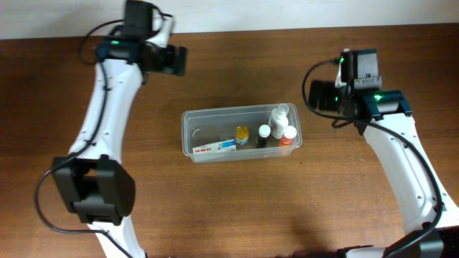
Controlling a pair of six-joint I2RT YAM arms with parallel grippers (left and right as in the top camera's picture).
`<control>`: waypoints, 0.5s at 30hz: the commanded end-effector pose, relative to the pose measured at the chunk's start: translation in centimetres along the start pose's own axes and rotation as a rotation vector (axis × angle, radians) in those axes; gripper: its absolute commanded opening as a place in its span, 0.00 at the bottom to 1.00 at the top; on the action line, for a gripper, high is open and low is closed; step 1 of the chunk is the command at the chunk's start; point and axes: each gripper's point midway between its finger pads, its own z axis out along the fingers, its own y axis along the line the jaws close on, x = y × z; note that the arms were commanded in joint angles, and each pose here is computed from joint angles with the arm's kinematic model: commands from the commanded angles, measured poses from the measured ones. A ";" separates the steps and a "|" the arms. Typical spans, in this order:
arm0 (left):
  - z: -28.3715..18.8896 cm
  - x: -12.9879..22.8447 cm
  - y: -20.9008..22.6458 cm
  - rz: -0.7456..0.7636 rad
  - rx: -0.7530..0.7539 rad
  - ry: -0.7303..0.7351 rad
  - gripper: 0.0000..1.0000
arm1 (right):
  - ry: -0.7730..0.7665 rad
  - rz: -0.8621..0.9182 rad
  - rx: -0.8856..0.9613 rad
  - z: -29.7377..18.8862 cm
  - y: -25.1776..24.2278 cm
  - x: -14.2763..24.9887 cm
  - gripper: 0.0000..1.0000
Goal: Pack container
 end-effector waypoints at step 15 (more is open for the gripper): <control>-7.4 2.4 9.7 -0.265 -0.095 0.020 0.99 | -0.149 -0.054 0.008 -6.2 -0.7 -3.2 0.98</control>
